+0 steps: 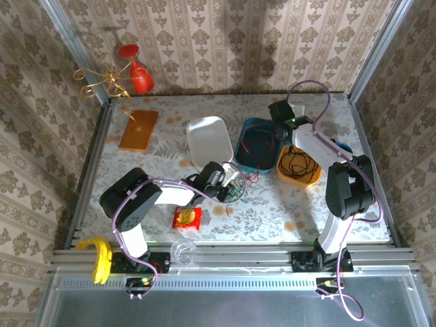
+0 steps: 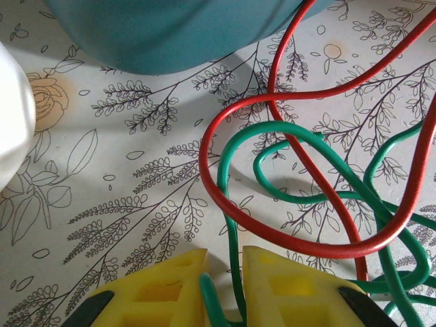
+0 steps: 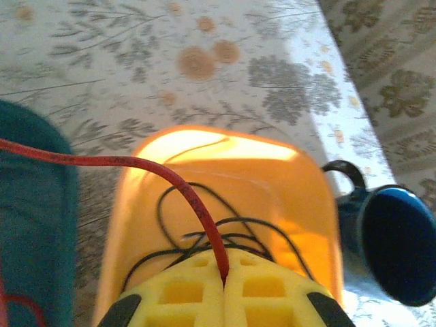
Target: Untangle the cables
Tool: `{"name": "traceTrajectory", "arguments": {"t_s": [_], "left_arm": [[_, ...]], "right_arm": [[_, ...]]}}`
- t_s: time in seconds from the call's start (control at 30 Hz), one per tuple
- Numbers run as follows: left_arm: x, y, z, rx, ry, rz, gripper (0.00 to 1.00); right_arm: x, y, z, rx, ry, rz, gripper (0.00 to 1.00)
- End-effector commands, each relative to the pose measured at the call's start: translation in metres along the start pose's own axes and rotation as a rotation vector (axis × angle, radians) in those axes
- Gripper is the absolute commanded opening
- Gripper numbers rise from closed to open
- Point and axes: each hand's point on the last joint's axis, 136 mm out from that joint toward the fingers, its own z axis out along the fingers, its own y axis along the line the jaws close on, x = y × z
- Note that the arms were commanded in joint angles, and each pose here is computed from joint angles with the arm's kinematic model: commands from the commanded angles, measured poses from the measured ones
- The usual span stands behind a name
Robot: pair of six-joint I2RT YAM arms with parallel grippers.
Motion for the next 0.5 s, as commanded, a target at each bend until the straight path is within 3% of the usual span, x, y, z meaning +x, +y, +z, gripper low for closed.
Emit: {"name": "traceTrajectory", "arguments": {"t_s": [0.0, 0.17, 0.47], "left_arm": [[0.038, 0.002, 0.004, -0.019, 0.136, 0.017, 0.2], [0.037, 0.0, 0.007, -0.01, 0.144, 0.018, 0.2], [0.037, -0.001, 0.007, -0.011, 0.148, 0.025, 0.2]], "right_arm": [[-0.01, -0.035, -0.01, 0.086, -0.029, 0.06, 0.0], [-0.013, -0.031, -0.015, 0.04, -0.017, 0.052, 0.0], [0.002, 0.041, -0.03, -0.247, 0.064, 0.065, 0.0]]}}
